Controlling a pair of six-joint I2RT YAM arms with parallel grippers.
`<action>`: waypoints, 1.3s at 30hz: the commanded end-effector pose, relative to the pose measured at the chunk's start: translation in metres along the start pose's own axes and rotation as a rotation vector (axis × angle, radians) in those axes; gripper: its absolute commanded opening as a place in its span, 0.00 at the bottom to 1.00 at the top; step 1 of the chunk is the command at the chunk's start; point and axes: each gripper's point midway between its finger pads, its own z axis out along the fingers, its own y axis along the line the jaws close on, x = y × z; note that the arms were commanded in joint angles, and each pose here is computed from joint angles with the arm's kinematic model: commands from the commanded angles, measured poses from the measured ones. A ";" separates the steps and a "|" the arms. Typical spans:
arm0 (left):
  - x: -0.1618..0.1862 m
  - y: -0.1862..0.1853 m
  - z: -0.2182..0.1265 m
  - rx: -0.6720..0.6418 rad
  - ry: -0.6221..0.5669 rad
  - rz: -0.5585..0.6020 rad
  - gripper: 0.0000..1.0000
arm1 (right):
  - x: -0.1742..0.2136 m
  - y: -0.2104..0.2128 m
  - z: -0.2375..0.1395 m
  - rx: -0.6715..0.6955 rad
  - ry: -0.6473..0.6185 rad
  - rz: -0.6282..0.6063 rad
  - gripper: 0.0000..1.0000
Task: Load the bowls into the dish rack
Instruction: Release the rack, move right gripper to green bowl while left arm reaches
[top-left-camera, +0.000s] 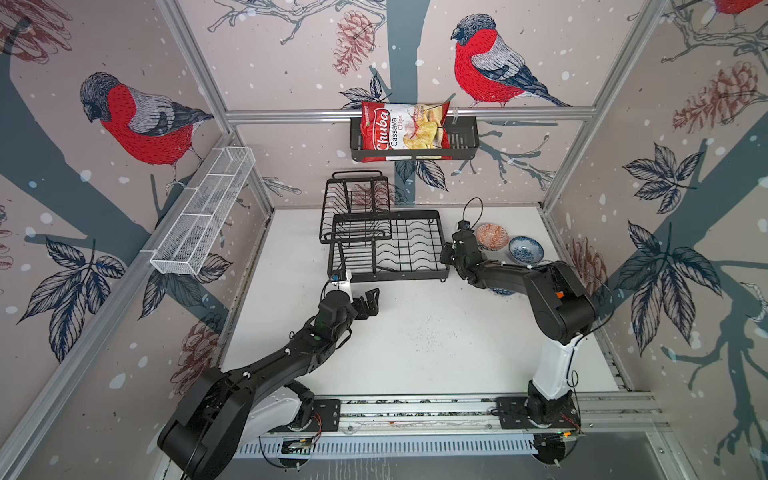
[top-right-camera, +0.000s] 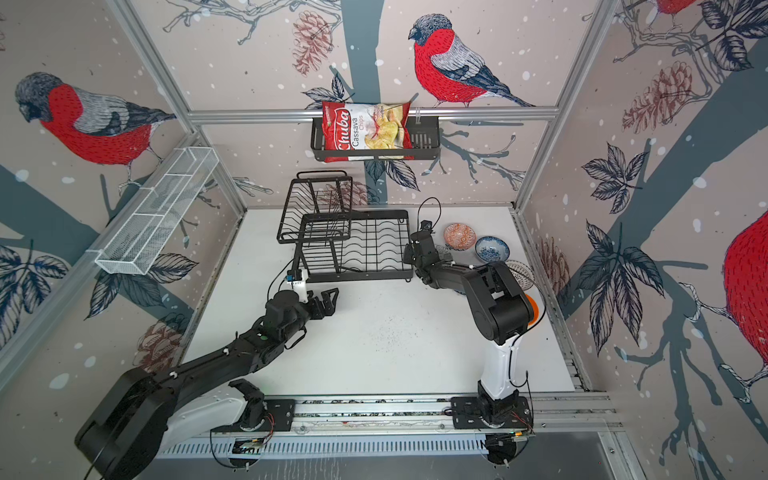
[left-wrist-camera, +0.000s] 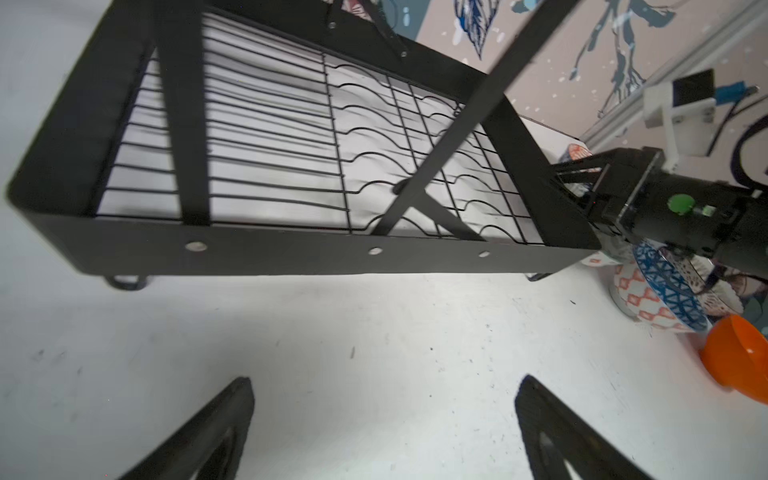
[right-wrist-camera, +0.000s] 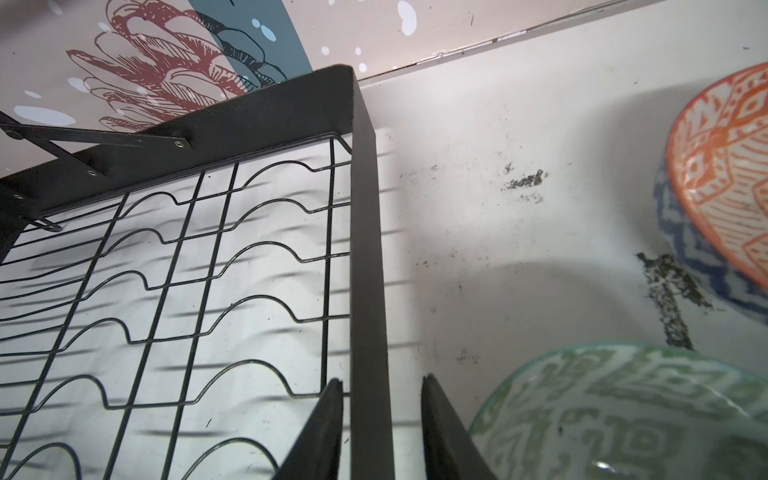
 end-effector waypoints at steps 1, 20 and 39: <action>-0.012 -0.016 0.001 -0.008 -0.051 0.096 0.98 | -0.013 0.006 -0.007 -0.025 -0.059 0.019 0.44; -0.059 -0.136 0.007 0.089 -0.215 0.404 0.98 | -0.057 -0.045 -0.086 0.196 -0.078 -0.037 1.00; 0.017 -0.218 0.082 0.011 -0.045 0.869 0.98 | -0.034 -0.118 -0.069 0.244 0.050 0.005 0.84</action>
